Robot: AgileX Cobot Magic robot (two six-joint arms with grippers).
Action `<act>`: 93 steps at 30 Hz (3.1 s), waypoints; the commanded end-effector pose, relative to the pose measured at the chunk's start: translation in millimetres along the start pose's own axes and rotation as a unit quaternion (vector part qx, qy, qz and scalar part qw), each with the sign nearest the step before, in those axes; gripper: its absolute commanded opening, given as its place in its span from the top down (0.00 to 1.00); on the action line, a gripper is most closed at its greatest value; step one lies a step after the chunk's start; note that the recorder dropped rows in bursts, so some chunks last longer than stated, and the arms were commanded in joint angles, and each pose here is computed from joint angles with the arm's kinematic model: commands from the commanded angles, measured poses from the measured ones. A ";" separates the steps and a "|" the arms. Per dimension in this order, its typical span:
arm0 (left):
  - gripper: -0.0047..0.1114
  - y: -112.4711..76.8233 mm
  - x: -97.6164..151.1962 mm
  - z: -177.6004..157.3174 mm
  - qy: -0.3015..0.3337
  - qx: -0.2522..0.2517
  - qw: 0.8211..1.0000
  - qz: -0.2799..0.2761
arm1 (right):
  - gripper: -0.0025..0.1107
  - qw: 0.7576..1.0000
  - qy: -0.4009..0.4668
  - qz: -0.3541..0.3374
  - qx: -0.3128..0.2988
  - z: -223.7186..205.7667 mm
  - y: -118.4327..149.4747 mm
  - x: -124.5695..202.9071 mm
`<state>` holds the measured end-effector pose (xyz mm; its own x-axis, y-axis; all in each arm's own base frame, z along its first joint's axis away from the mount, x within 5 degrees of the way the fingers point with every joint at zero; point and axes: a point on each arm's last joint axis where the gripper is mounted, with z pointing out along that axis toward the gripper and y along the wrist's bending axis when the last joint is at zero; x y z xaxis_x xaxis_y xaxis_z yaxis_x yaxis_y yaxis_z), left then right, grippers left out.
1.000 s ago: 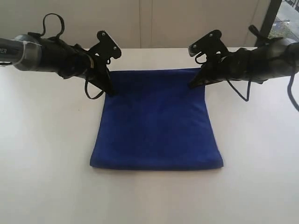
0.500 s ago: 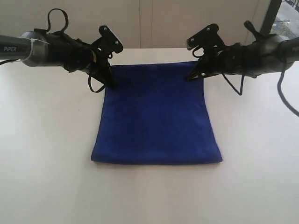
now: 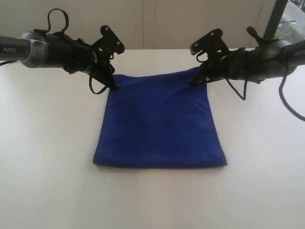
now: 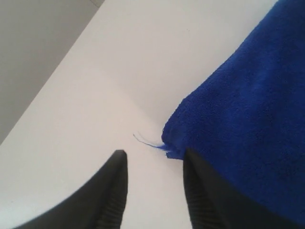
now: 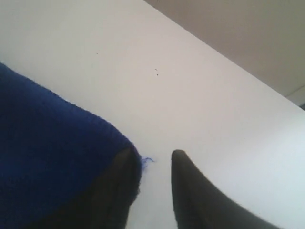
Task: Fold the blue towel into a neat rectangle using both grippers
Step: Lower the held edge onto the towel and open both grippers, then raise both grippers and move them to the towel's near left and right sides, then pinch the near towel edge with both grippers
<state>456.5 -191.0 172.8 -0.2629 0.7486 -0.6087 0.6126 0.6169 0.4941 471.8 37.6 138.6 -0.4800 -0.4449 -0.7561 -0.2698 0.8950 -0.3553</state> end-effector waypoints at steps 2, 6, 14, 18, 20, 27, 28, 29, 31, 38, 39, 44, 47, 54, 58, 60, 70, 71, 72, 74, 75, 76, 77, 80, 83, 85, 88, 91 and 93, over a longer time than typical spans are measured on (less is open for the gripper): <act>0.54 2.9 -1.0 -2.3 0.001 -0.003 1.000 0.003 | 0.60 1.000 -0.016 -0.002 0.018 -0.1 -6.8 -2.0; 0.54 2.8 1.3 -3.2 0.017 0.000 1.000 0.006 | 0.56 0.999 -0.025 0.003 0.026 -1.5 -8.7 -4.9; 0.57 14.2 -3.4 -26.1 0.055 -0.007 0.998 -0.035 | 0.65 0.998 0.007 0.058 -0.020 -26.0 -10.9 -21.0; 0.75 27.3 -15.3 -51.5 0.051 -0.024 0.995 -0.085 | 0.88 0.996 0.033 0.058 -0.057 -45.2 -10.8 -30.9; 0.87 32.8 -17.5 -64.1 0.064 -0.030 0.992 -0.108 | 0.98 0.994 0.046 0.069 -0.074 -55.2 -10.6 -35.4; 0.96 34.7 -8.9 -98.0 0.174 -0.009 0.969 -0.175 | 0.98 0.976 0.116 0.125 -0.136 -89.4 -10.0 -42.1; 0.96 33.0 -6.9 -101.6 0.191 -0.001 0.964 -0.184 | 0.98 0.974 0.125 0.125 -0.144 -93.5 -9.1 -42.2; 0.96 29.7 -3.0 -107.6 0.225 0.014 0.954 -0.199 | 0.98 0.968 0.147 0.120 -0.165 -103.9 -7.4 -43.1; 0.96 25.2 -4.8 -120.3 0.242 0.047 0.946 -0.210 | 0.98 0.959 0.171 0.124 -0.186 -119.3 -5.8 -44.4; 0.96 6.1 7.8 -155.3 0.243 0.100 0.936 -0.236 | 0.98 0.953 0.188 0.151 -0.185 -157.2 0.4 -28.7; 0.96 2.9 12.7 -158.3 0.246 0.103 0.936 -0.232 | 0.98 0.951 0.193 0.151 -0.186 -161.3 2.6 -23.5; 0.96 -20.2 42.1 -170.5 0.248 0.128 0.939 -0.202 | 0.98 0.950 0.209 0.125 -0.195 -179.9 13.0 1.8; 0.96 -30.6 48.8 -175.1 0.230 0.158 0.943 -0.179 | 0.98 0.950 0.214 0.101 -0.204 -185.7 17.4 12.1; 0.96 -49.5 49.5 -188.3 0.156 0.253 0.952 -0.072 | 0.98 0.953 0.179 -0.028 -0.242 -207.2 40.0 14.2; 0.96 -61.8 41.2 -193.2 0.111 0.287 0.951 0.018 | 0.98 0.943 0.144 -0.134 -0.270 -221.0 53.5 14.3; 0.96 -71.1 36.3 -194.2 0.092 0.301 0.947 0.071 | 0.98 0.930 0.132 -0.191 -0.285 -224.0 58.9 17.8; 0.96 -86.9 32.7 -189.0 0.068 0.326 0.928 0.166 | 0.93 0.905 0.115 -0.291 -0.290 -210.8 67.2 41.5; 0.96 -88.4 34.0 -186.0 0.072 0.329 0.927 0.165 | 0.91 0.906 0.114 -0.291 -0.285 -208.7 67.3 42.6; 0.96 -89.8 35.4 -183.1 0.076 0.333 0.925 0.165 | 0.88 0.908 0.113 -0.291 -0.280 -206.2 67.6 44.1; 0.96 -92.8 38.4 -176.7 0.085 0.339 0.923 0.164 | 0.82 0.909 0.113 -0.292 -0.276 -201.7 67.9 45.4; 0.96 -94.2 39.8 -173.9 0.087 0.342 0.921 0.166 | 0.79 0.909 0.113 -0.294 -0.274 -199.5 68.2 46.1; 0.94 -94.7 40.2 -172.0 0.087 0.341 0.921 0.167 | 0.77 0.910 0.112 -0.294 -0.270 -197.4 68.1 46.3; 0.91 -95.2 40.7 -170.1 0.088 0.340 0.921 0.166 | 0.75 0.910 0.112 -0.295 -0.267 -194.9 68.4 47.1; 0.80 -97.6 43.1 -164.3 0.089 0.343 0.918 0.175 | 0.71 0.901 0.118 -0.312 -0.277 -188.5 71.1 52.4; 0.69 -100.9 46.3 -159.5 0.092 0.354 0.912 0.186 | 0.67 0.888 0.126 -0.330 -0.295 -184.6 74.5 58.2; 0.64 -102.4 47.6 -157.1 0.094 0.358 0.910 0.188 | 0.65 0.884 0.130 -0.333 -0.301 -183.2 75.6 60.3; 0.62 -104.5 49.8 -153.6 0.097 0.363 0.907 0.192 | 0.65 0.878 0.129 -0.345 -0.307 -182.3 76.5 61.8; 0.62 -106.9 51.8 -149.8 0.100 0.368 0.905 0.191 | 0.65 0.873 0.135 -0.348 -0.314 -179.9 78.2 64.9; 0.62 -108.6 53.3 -147.5 0.100 0.373 0.901 0.197 | 0.65 0.870 0.139 -0.349 -0.319 -177.5 79.4 67.4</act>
<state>270.7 -180.7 182.5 -0.0042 0.9490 -0.3154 0.9963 0.0312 0.0805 271.1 72.2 161.7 -0.1854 -0.9374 -0.2948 -0.9319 0.2629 -0.2499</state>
